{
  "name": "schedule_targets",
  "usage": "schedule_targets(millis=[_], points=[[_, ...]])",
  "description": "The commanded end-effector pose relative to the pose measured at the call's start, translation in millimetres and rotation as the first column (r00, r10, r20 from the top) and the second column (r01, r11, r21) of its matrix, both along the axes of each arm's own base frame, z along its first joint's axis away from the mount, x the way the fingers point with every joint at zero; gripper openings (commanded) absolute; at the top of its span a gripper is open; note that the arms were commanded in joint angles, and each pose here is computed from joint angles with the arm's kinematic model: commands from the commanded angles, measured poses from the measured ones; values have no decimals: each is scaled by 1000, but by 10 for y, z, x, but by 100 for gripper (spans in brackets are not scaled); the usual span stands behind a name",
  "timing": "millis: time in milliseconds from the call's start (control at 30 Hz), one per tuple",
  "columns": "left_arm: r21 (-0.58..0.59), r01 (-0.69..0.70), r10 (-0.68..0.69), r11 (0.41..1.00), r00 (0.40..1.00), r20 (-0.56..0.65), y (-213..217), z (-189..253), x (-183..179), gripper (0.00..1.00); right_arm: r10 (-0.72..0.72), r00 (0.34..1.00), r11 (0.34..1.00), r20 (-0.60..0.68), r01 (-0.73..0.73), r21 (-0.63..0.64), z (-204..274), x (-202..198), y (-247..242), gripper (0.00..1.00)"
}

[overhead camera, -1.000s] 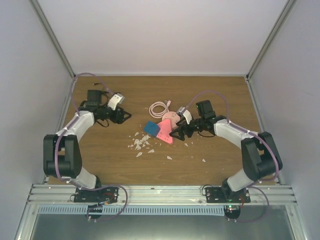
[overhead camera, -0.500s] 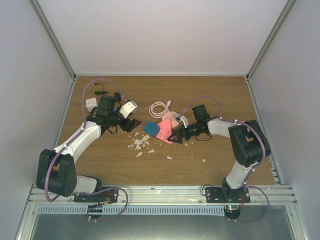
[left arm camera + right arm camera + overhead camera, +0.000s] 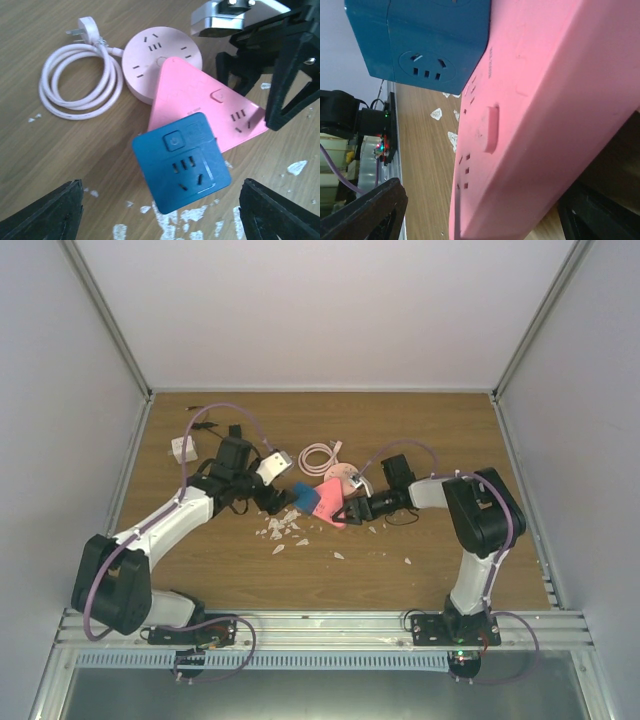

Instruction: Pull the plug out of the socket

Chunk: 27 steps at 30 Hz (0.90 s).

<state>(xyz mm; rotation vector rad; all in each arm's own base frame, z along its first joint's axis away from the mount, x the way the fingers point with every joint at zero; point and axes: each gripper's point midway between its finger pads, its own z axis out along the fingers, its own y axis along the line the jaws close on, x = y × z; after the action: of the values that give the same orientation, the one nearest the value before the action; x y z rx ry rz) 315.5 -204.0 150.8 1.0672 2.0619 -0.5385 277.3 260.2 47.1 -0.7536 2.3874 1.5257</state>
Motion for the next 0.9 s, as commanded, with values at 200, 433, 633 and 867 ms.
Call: schedule_targets(millis=[200,433,633,867], points=[[23,-29,30,999,999,-45,-300,-93,25,90,-46,998,997,-47,49,52,-15,146,38,76],[86,-106,114,991,989,-90,-350,-288,78,89,-61,996,997,-68,64,51,-96,151,40,73],[112,-114,123,987,989,-78,-483,-346,88,84,-64,995,996,-82,69,49,-163,149,39,62],[149,-151,163,977,984,-74,-505,-427,204,76,-72,994,996,-78,76,47,-184,151,33,46]])
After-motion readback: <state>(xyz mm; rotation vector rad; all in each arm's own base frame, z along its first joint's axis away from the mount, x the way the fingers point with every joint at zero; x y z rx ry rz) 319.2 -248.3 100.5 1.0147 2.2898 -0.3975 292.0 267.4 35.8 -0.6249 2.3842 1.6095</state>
